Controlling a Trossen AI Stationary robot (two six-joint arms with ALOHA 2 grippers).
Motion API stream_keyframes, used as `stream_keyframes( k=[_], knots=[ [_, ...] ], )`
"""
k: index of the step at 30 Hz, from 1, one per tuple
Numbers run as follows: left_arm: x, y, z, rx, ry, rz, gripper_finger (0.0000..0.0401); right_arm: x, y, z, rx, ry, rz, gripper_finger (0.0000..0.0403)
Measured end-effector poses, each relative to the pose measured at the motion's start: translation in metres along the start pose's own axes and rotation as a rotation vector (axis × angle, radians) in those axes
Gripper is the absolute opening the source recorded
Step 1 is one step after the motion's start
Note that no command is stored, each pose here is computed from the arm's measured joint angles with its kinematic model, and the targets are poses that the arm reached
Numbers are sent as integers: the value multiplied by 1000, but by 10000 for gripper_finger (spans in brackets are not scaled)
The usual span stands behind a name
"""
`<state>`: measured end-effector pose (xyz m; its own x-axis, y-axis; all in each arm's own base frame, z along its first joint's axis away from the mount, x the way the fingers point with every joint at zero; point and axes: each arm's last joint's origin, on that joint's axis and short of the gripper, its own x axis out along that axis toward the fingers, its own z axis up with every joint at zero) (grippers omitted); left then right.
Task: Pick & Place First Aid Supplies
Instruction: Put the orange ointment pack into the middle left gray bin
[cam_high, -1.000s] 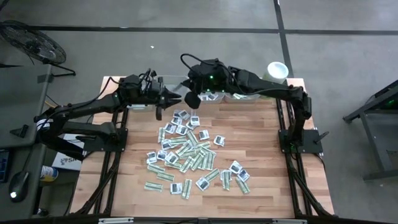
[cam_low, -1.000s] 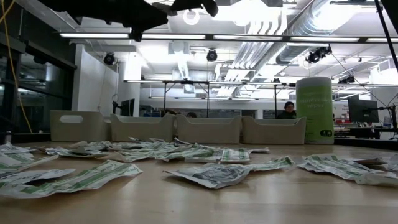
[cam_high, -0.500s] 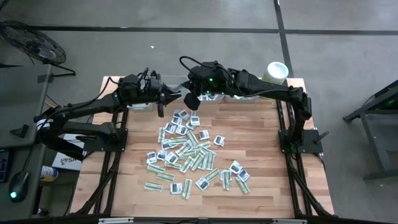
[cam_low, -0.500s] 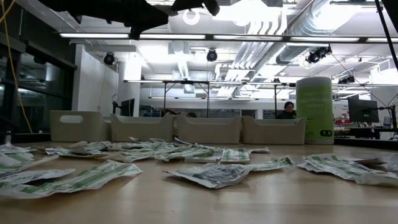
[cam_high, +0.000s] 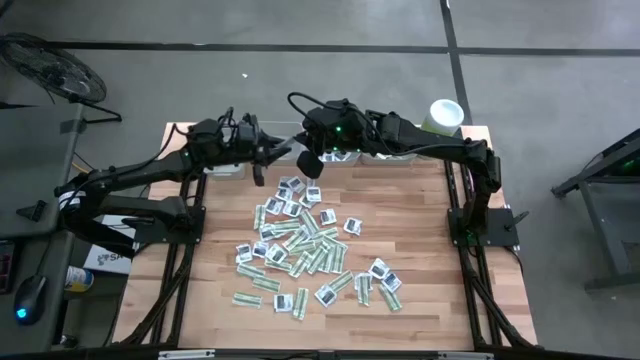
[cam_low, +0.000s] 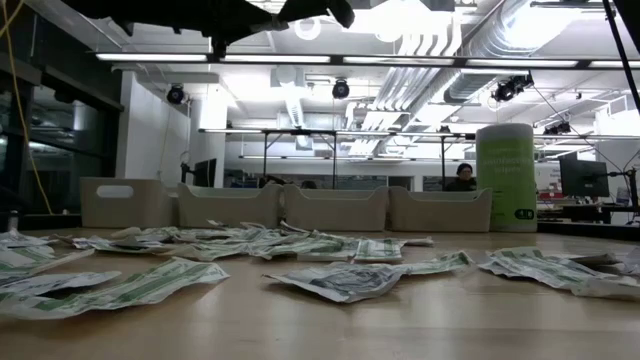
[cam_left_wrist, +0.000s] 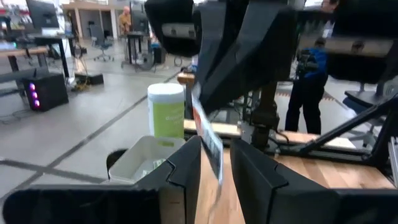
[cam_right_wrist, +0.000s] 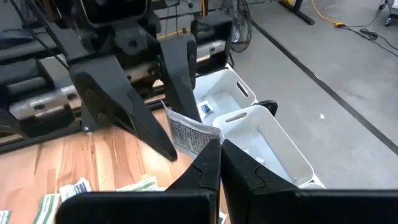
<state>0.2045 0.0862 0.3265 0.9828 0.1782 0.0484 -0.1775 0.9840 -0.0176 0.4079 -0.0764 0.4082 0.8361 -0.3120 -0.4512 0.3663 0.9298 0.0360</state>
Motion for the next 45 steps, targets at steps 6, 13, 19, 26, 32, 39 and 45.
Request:
stream_keyframes(
  k=[6, 13, 19, 26, 32, 39, 45],
  knots=[
    [0, 0, 0, 0, -1, 0, 83, 0, 0, -1, -1, 8, 0, 0],
    [0, 0, -1, -3, 8, 13, 12, 0, 0, -1, -2, 8, 1, 0],
    [0, 1, -1, -7, 12, 34, 5, 0, -1, -1, -9, 7, -8, 2],
    [0, 3, -5, -14, 55, 108, 2, -5, -10, 3, 3, -3, -54, 71],
    [-2, 11, -20, -12, 193, 357, 1, -21, -29, 3, 48, 44, -145, 145],
    [1, 38, -51, -50, 412, 498, 1, -29, -45, -8, 50, 184, -237, 164],
    [5, 73, -78, -153, 518, 573, 1, -30, -51, -15, 46, 249, -292, 166]
  ],
)
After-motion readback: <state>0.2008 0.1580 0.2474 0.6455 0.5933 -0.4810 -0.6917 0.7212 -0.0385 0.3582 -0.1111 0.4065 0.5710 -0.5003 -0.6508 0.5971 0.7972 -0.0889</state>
